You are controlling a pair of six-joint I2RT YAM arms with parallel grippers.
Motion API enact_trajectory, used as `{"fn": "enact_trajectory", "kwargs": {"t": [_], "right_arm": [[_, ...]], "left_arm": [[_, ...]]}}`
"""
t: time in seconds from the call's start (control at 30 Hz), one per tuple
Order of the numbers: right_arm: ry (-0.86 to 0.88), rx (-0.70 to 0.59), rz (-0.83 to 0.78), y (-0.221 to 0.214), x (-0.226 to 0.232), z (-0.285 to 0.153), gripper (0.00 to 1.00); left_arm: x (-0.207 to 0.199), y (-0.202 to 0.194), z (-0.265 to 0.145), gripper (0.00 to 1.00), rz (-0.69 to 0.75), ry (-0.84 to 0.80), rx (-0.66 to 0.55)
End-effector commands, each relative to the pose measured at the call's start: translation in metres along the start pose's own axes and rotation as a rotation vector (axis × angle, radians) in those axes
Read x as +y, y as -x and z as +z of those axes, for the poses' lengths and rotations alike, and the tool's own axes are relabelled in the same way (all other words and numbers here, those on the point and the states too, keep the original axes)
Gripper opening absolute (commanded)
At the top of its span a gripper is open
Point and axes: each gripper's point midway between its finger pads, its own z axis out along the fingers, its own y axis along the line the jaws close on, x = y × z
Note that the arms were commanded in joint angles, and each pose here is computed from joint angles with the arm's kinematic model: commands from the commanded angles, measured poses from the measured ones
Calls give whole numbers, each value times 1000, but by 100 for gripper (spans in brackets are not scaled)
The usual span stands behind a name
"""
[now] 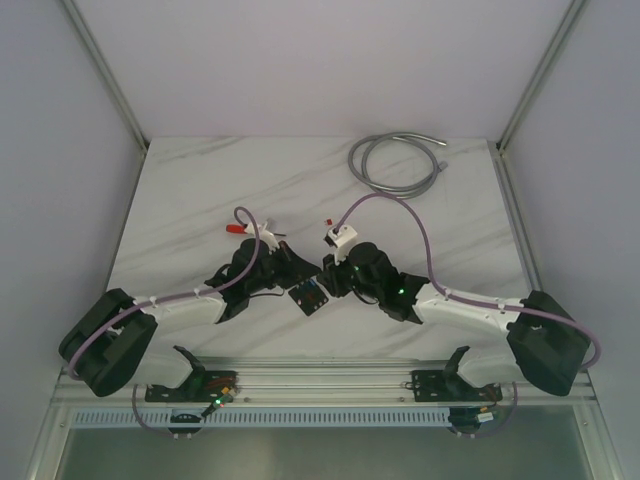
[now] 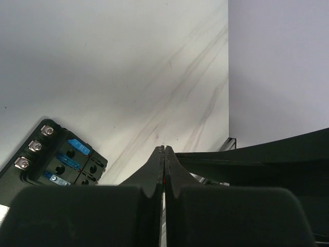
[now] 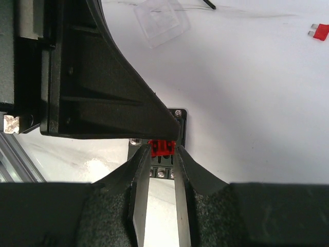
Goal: Snap on the fuse box
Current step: Pick up the fuse from the center of the board.
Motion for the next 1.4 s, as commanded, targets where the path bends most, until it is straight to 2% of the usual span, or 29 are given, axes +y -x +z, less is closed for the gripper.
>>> {"fn": "enact_trajectory", "kwargs": {"t": [0.0,0.17,0.27,0.37,0.6,0.8,1.03,1.37], "right_arm": [[27,-74,7,16,8,1,21],[13,-157,65,34,7,-13,33],[15,-238,143,48,8,-27,46],[46,-318,245,58,12,-41,49],[192,-507,512,84,27,-68,49],[317,-554,637,96,42,-69,49],[411,-588,689,108,54,-72,47],[469,-596,691,116,63,-74,37]], "left_arm": [[-14,2,-3,0,-3,-47,-5],[-15,9,-12,0,-12,-47,-56],[-18,16,-21,0,-23,-57,-105],[-23,23,-31,0,-41,-77,-150],[-49,35,-56,0,-106,-203,-252],[-78,40,-77,0,-151,-316,-318],[-98,42,-99,0,-207,-424,-383],[-109,40,-109,0,-243,-492,-402]]}}
